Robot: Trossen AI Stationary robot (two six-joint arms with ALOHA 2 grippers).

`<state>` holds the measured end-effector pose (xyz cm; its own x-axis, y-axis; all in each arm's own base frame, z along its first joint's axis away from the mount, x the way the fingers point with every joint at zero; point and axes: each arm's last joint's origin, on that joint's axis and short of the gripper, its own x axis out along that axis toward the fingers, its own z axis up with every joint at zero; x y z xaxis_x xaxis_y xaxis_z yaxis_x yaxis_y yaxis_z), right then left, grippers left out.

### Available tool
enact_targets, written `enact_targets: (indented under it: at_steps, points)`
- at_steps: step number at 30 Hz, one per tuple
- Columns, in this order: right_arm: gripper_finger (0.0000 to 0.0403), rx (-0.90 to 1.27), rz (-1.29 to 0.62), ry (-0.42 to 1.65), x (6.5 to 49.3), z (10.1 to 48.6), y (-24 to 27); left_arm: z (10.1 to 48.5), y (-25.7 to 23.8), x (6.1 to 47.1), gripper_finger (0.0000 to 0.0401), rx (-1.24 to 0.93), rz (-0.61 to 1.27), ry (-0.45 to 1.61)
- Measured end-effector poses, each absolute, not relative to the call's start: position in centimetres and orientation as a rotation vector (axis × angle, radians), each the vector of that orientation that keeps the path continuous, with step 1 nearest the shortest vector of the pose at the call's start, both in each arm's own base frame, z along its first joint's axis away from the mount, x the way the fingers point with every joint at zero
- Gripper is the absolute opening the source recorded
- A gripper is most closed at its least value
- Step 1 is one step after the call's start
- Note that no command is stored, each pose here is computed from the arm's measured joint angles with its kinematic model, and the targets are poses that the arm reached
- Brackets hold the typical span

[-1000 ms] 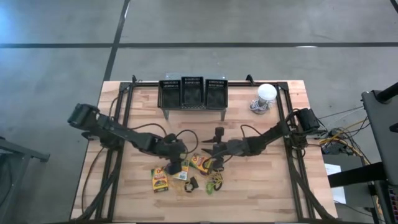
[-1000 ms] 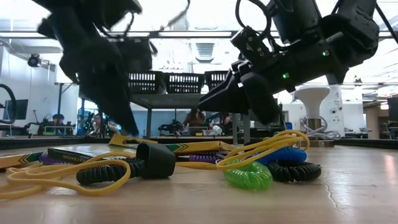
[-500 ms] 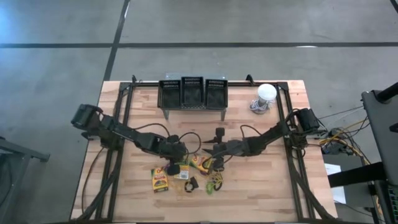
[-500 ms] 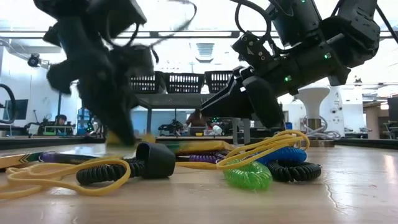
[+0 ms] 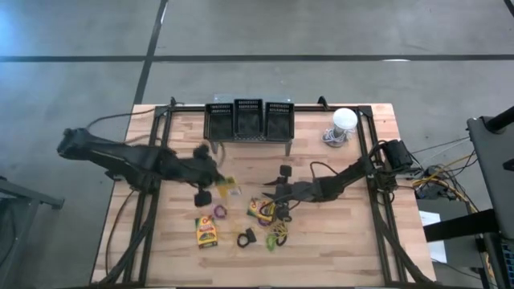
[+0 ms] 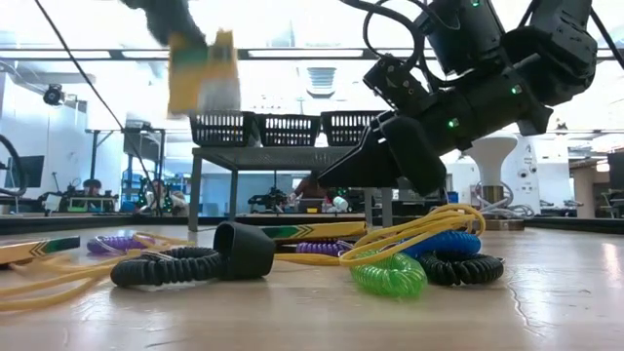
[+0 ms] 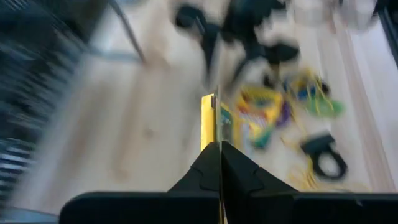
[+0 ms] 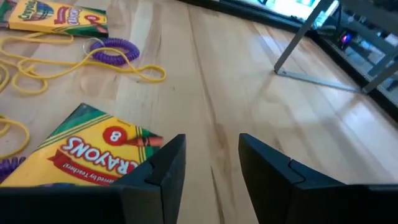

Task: Pick & Place Office Desk Supplies
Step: Put the yellow crayon box into the left black basket

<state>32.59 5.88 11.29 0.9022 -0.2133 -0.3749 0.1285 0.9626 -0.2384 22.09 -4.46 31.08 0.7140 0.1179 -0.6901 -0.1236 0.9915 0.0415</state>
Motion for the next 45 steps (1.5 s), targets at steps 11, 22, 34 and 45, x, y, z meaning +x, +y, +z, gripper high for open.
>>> enact_targets:
  at_steps: [11,22,34,45]
  points:
    - [0.0132,-0.181,-0.184,0.412,32.6,11.2,5.9,40.3,-0.4,21.0,0.0001,0.554,0.513,0.629]
    - [0.0132,-0.203,-0.182,0.414,32.6,11.2,5.8,37.9,8.6,21.7,0.0001,0.574,0.629,0.818]
    - [0.0124,-0.192,-0.184,0.42,32.6,11.2,5.8,33.6,11.4,23.4,0.0014,0.744,0.569,1.018]
    - [0.0125,-0.192,-0.185,0.434,32.5,11.1,5.8,31.0,11.3,23.2,0.0092,0.774,0.512,1.101]
